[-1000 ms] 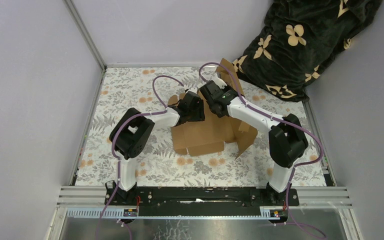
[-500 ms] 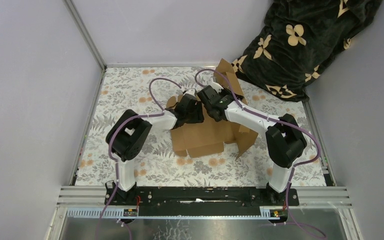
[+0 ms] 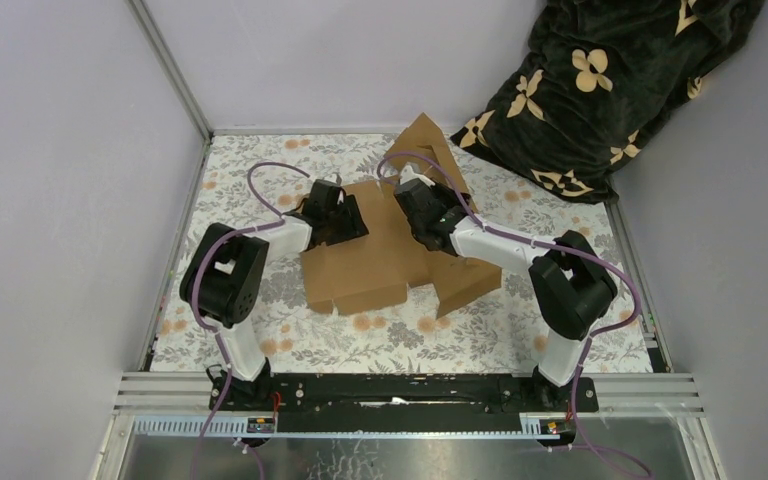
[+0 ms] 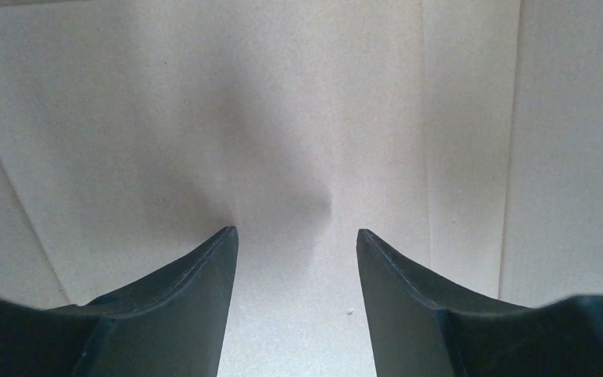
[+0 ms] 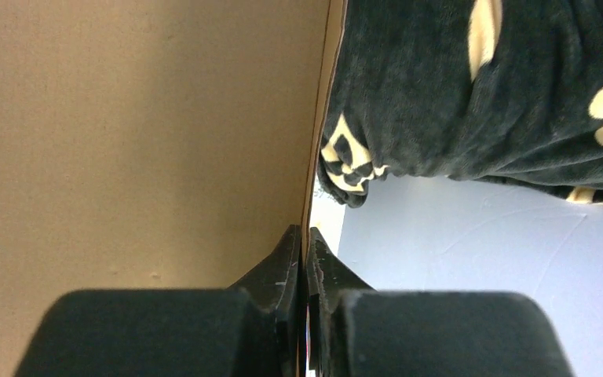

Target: Fold the paper box

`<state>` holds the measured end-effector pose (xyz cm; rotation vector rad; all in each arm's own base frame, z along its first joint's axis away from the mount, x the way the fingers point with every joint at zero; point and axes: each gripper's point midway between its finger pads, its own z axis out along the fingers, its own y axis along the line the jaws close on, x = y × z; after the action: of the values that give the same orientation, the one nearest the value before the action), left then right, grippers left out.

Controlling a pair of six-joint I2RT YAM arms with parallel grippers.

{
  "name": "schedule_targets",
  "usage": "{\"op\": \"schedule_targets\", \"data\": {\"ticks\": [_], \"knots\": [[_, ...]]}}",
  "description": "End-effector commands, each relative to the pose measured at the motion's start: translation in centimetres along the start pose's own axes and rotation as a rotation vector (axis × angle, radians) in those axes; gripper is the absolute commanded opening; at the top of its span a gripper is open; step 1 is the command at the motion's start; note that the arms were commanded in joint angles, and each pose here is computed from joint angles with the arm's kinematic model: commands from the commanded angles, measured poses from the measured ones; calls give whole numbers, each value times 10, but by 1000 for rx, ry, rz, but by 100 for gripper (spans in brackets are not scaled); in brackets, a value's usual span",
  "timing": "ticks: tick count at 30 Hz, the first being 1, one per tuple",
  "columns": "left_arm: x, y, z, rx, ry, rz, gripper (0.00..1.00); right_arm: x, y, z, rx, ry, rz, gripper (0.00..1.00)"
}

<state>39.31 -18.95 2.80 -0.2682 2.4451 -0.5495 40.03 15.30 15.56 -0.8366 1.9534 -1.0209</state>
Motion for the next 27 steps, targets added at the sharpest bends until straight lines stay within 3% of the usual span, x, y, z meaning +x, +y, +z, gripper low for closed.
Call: {"op": "schedule_targets", "data": {"ticks": [1,8,17,27], "knots": [[5,13,5,-19,48,-14,65,-17,-23,-11,48,-61,-41,3],[8,0,-2,52,61,-18,65,-24,-40,-15,112,-58,-76,3],[0,-48,-26,278,77,-11,65,-14,-65,-25,194,13,-152,2],[-17,-60,-38,328,13,-22,66,1,-82,-35,244,55,-209,2]]}}
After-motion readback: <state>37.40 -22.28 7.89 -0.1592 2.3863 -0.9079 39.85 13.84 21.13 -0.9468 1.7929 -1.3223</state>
